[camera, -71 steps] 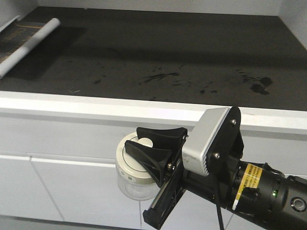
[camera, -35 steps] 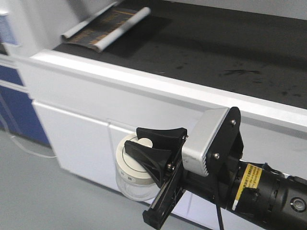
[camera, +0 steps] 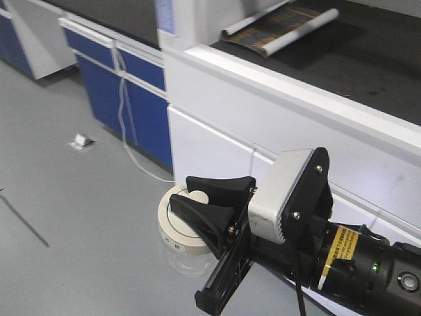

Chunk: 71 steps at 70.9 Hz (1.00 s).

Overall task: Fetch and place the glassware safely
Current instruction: 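Hold the jar in the right gripper while the base drives away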

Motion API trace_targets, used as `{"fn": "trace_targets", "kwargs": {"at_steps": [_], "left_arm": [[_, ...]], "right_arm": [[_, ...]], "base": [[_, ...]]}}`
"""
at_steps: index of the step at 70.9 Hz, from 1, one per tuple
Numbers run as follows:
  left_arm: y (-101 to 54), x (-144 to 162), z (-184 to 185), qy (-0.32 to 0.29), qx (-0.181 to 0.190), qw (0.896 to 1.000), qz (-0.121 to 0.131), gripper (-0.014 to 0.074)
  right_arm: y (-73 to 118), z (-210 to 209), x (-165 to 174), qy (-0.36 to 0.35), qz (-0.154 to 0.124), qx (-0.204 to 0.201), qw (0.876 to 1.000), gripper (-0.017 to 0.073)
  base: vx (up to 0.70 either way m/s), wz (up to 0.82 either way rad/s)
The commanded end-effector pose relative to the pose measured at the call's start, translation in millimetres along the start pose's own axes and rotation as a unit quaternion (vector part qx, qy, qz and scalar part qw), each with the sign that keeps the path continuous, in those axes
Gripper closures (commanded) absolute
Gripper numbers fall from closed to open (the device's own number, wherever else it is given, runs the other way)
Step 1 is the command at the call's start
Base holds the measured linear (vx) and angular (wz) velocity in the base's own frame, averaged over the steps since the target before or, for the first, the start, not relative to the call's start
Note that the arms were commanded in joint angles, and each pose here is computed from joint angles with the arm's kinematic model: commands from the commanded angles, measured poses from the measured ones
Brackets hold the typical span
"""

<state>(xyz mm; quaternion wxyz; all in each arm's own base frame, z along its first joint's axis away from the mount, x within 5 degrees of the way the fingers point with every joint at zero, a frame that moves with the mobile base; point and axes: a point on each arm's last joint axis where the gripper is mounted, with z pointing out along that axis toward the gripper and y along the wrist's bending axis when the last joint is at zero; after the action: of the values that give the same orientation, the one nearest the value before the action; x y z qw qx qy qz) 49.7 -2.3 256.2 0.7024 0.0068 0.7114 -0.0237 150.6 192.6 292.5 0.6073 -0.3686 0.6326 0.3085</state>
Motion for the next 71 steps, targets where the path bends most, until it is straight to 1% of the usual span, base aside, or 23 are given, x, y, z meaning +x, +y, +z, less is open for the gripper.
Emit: {"fn": "trace_targets", "kwargs": {"at_steps": [1,14,43,71], "left_arm": [[-0.8,-14.0,-1.1,-0.042,0.005,0.999,-0.007,0.0601],[-0.8,-14.0,-1.1,-0.042,0.005,0.999,-0.007,0.0601],[-0.8,-14.0,-1.1,-0.042,0.005,0.999,-0.007,0.0601],[-0.8,-14.0,-1.1,-0.042,0.005,0.999,-0.007,0.0601]], "right_arm": [[1.4,-3.9,-25.3,-0.078,-0.001,-0.01,0.997,0.0563],[1.4,-3.5,-24.9,-0.077,0.0,-0.01,0.997,0.0563],[1.4,-3.5,-24.9,-0.077,0.0,-0.01,0.997,0.0563],[1.4,-3.5,-24.8,-0.077,0.0,-0.009,0.997,0.0563]], "base": [[-0.13,0.49],[-0.08,0.33],[-0.03,0.18],[0.08,0.36]]}}
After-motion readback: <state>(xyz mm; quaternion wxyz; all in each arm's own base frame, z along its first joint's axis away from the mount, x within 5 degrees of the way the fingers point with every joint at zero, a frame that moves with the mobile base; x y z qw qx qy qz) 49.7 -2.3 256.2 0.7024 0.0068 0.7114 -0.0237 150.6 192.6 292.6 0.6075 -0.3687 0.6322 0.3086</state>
